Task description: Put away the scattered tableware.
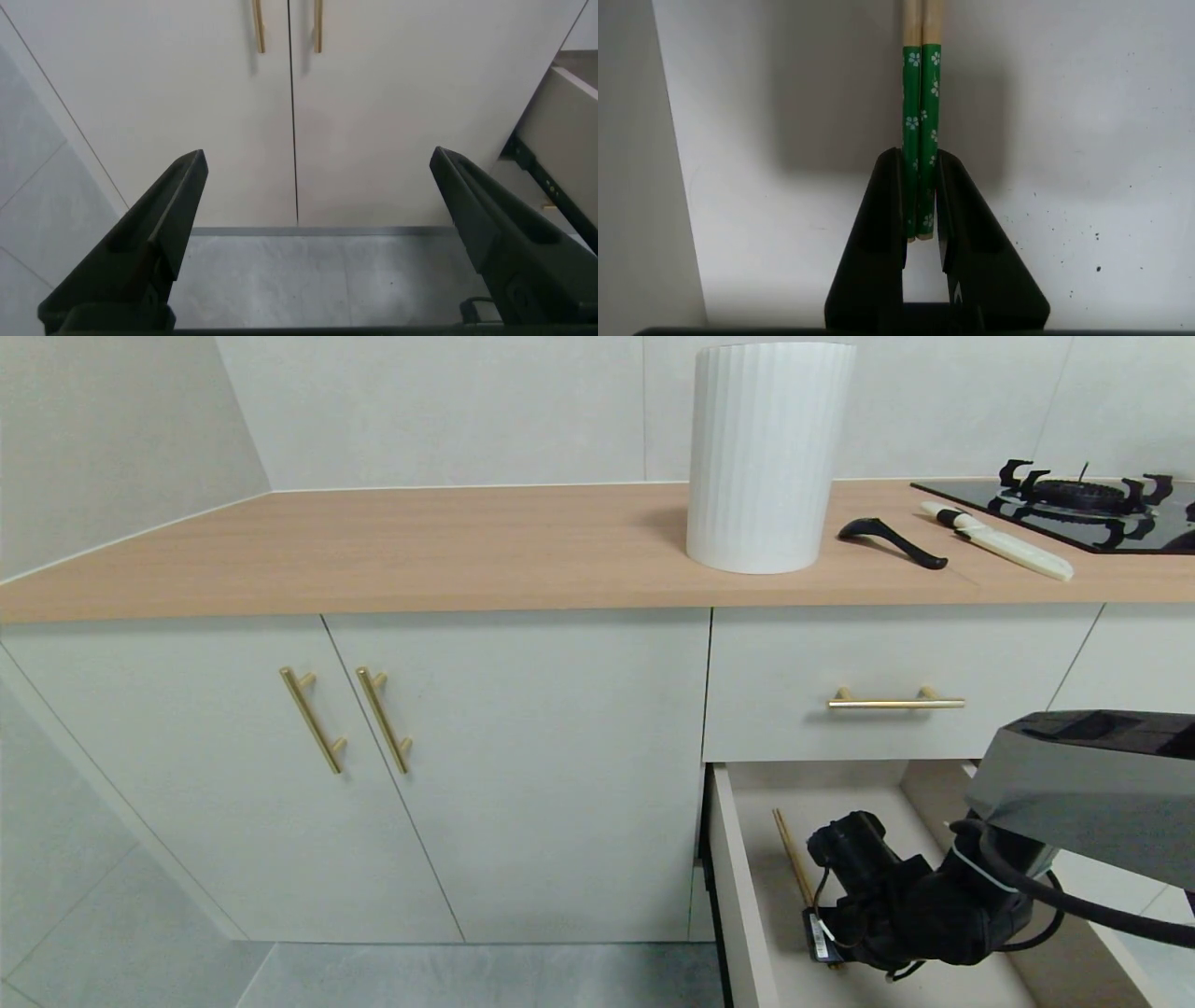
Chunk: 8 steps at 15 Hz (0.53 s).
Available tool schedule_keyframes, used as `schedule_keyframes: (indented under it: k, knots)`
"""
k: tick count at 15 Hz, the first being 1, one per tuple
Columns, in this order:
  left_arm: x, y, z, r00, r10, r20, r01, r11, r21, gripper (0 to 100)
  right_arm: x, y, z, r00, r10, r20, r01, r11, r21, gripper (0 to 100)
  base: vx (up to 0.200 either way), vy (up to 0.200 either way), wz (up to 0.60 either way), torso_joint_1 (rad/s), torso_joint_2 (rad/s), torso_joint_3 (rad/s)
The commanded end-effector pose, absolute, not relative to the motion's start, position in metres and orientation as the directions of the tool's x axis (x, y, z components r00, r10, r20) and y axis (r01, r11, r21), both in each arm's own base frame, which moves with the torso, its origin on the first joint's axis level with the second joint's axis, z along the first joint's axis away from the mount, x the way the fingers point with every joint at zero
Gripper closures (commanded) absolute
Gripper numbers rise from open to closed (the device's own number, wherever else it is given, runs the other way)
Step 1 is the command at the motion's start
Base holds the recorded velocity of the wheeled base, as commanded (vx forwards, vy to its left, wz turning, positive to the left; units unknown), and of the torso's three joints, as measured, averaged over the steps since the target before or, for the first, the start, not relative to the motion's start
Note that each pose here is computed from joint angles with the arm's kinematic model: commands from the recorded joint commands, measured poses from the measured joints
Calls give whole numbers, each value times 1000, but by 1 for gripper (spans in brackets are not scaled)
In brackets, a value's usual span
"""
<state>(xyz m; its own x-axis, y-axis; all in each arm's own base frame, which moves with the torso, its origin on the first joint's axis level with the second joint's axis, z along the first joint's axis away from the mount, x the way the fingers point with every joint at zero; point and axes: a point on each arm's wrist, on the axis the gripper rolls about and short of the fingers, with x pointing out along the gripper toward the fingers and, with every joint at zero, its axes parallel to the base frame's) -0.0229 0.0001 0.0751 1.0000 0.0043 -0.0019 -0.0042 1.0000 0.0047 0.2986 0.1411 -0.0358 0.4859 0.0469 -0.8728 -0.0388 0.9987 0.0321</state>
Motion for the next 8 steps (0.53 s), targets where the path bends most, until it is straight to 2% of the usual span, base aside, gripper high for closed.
schedule_keyframes:
  k: [1,6,8]
  knots:
    - [-23,0,75,1000,5,-3,-5,1000,5,0,299,141,-35,488,49,-871,-39,999,34,0,0,0,0,0,0,0]
    - [-23,0,75,1000,5,-3,-5,1000,5,0,298,141,-30,499,47,-865,-38,999,33,0,0,0,0,0,0,0]
    - [-23,0,75,1000,5,-3,-5,1000,5,0,295,138,-5,556,35,-830,-21,999,28,0,0,0,0,0,0,0]
